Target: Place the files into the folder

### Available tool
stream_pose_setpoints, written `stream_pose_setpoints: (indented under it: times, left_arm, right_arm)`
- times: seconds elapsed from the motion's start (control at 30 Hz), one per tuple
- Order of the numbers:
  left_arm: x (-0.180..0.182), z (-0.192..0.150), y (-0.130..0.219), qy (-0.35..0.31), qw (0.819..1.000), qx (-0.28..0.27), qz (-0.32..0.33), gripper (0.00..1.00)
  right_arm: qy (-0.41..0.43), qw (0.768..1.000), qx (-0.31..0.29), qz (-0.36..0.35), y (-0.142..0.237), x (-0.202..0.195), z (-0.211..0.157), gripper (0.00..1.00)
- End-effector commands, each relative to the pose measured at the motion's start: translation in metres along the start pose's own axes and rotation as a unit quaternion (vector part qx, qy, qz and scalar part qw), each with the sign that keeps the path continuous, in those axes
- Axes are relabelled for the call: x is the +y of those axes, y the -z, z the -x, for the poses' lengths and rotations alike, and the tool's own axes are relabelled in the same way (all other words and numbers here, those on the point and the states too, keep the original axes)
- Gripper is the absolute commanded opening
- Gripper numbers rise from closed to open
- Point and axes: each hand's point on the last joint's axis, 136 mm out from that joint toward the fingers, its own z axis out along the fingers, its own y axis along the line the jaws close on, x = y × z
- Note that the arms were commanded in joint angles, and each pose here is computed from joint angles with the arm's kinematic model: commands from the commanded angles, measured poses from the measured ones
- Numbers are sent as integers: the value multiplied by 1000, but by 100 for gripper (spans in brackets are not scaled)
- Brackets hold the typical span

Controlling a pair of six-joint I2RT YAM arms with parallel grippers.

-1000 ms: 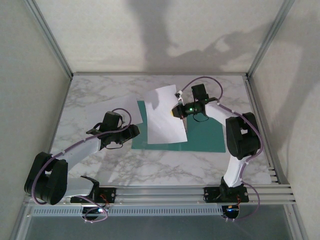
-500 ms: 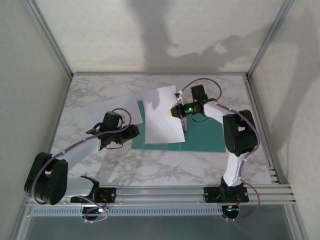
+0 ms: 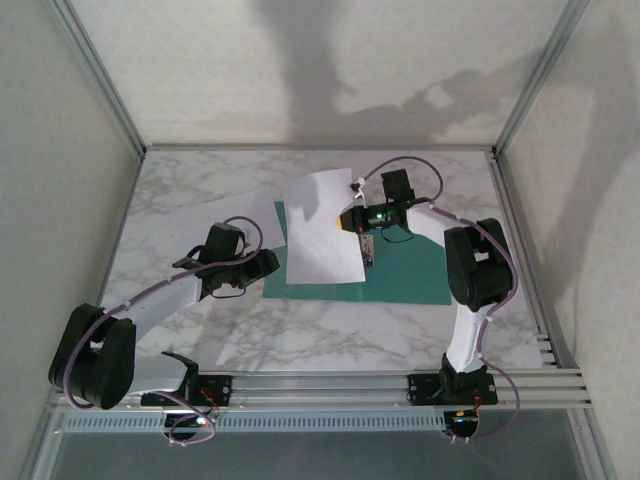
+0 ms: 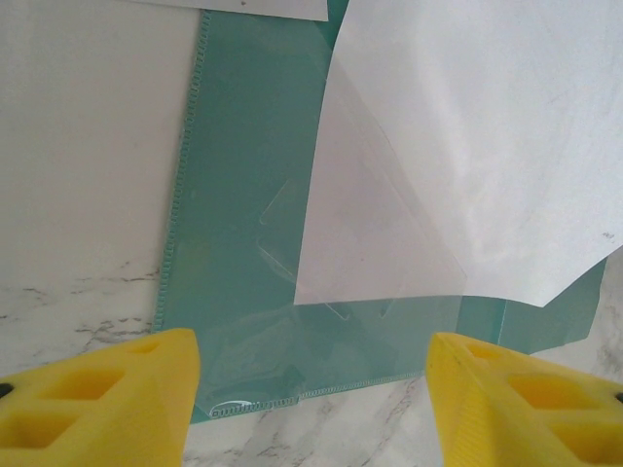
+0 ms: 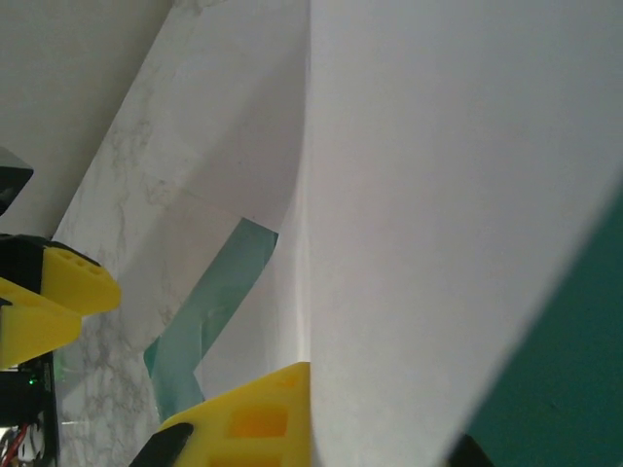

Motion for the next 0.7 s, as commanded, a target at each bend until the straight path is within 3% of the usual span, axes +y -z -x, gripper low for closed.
stream_pose_setpoints:
  times: [0.0,0.67]
  left_arm:
    - [-4,6,1,6,1000,-6,-8,63]
    - [2,12,-6,1,1000,-12,10,63]
  right_arm:
    - [-9,1000,-1,19,-4,6,-3,0]
    - [-77,996,38,-17,-15,-12,-20,0]
